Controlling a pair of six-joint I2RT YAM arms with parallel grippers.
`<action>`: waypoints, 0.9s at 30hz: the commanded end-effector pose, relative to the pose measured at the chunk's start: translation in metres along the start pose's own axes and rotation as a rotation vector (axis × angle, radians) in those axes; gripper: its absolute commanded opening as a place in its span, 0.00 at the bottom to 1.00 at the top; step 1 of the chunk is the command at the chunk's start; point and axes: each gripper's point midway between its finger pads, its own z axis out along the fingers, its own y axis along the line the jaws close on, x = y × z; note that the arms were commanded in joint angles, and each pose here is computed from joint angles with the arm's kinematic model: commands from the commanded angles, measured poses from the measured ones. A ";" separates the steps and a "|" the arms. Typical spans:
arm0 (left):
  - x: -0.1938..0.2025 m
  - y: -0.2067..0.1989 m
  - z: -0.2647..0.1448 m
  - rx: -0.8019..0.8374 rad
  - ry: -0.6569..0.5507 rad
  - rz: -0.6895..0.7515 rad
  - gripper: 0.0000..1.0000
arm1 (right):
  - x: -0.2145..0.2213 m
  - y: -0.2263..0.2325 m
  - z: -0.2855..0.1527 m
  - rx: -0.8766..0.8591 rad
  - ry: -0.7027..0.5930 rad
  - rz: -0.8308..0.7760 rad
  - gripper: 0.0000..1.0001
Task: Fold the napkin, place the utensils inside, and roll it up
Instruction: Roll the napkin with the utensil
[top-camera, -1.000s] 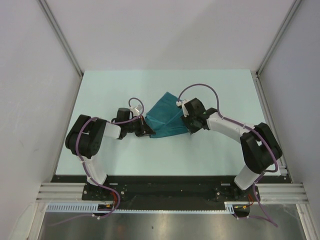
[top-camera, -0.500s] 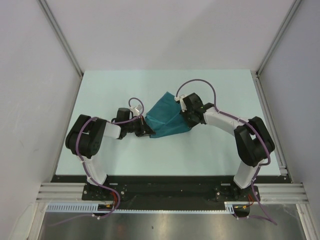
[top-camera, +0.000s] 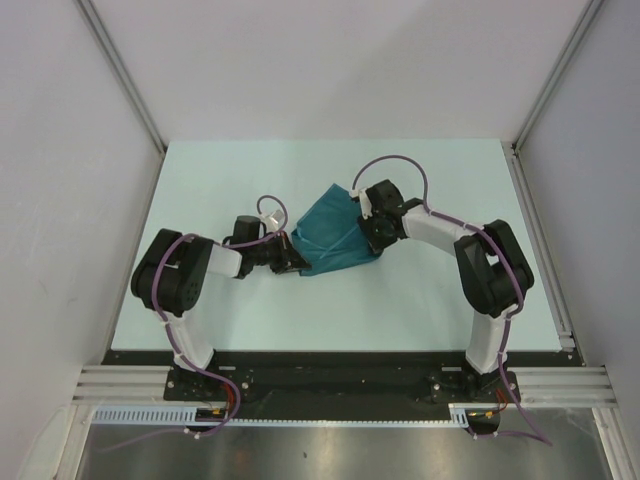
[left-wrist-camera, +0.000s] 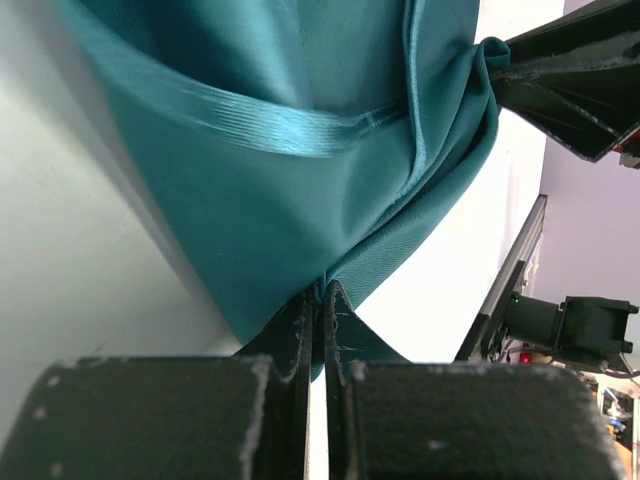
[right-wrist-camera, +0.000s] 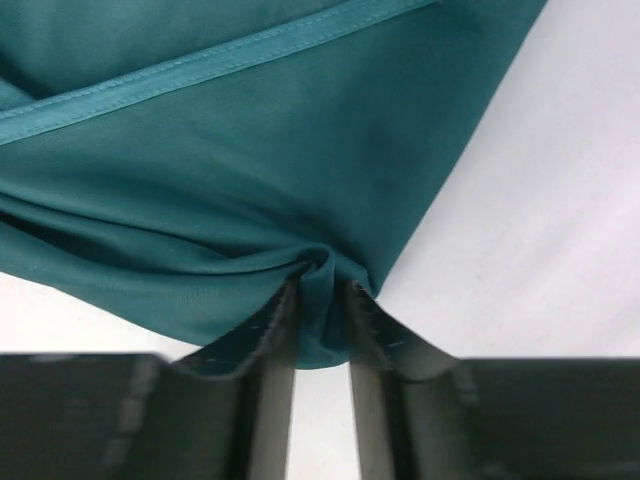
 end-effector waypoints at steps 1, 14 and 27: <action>0.002 0.022 0.002 -0.076 -0.004 -0.035 0.00 | 0.004 -0.012 -0.002 0.031 0.026 0.027 0.34; -0.003 0.014 0.000 -0.060 -0.017 -0.033 0.00 | -0.012 -0.014 -0.035 0.012 -0.055 0.098 0.61; -0.004 0.012 -0.001 -0.060 -0.022 -0.032 0.00 | 0.010 -0.011 -0.026 -0.122 -0.016 0.190 0.60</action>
